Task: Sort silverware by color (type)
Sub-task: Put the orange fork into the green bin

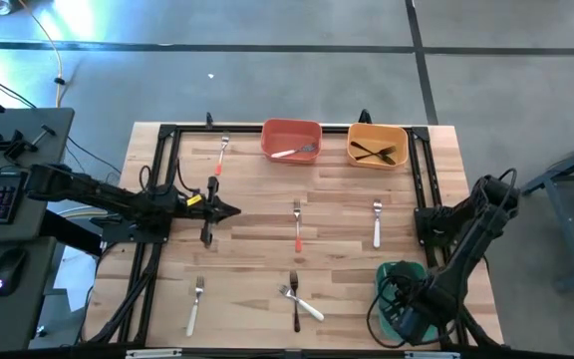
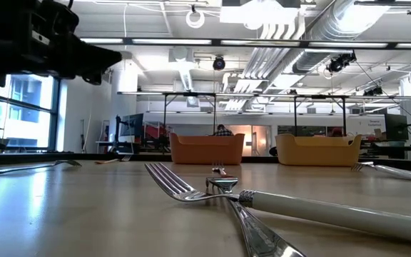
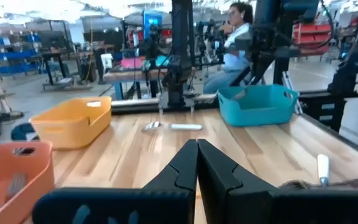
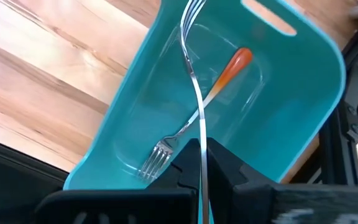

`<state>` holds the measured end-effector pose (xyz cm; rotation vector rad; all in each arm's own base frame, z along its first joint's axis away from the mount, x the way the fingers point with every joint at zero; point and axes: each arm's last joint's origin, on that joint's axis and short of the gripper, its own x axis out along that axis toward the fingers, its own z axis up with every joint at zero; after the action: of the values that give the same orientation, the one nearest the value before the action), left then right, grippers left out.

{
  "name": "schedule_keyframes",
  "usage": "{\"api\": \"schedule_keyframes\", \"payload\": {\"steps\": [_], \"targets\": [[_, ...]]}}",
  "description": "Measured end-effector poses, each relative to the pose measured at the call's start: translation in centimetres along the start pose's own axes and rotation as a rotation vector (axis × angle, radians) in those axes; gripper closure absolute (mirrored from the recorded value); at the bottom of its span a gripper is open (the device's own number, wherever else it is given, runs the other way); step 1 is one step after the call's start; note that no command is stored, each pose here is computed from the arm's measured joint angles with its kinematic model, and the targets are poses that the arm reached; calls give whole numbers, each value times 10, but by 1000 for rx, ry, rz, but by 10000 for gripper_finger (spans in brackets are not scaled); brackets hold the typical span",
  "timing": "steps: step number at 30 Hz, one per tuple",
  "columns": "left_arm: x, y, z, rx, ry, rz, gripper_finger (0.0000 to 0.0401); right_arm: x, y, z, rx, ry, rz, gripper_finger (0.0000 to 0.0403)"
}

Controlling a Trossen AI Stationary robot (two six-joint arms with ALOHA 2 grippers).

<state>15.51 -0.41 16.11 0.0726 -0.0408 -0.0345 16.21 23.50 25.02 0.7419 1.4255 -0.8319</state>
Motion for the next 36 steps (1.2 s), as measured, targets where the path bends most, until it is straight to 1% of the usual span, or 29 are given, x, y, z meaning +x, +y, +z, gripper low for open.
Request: {"api": "schedule_keyframes", "payload": {"steps": [5, 11, 17, 24, 27, 32, 36], "targets": [[-4, 1, 2, 0, 15, 22, 400, 7, 5, -3, -6, -3, -7, 403], [-7, 1, 2, 3, 28, 24, 400, 15, 11, -3, -7, -5, -30, 403], [-7, 0, 1, 9, 41, 22, 400, 21, 17, -4, -47, 10, -17, 403], [-7, 0, 0, 10, 52, 21, 400, 57, 13, 3, -40, 102, -53, 403], [-7, 0, 0, 10, 53, 21, 400, 67, 11, 9, -47, 125, -65, 403], [-7, 0, -1, 10, 56, 21, 400, 72, 12, 16, -98, 132, -59, 402], [-7, 0, -2, 10, 73, 19, 400, 72, 14, 16, -147, 148, -38, 399]]}}
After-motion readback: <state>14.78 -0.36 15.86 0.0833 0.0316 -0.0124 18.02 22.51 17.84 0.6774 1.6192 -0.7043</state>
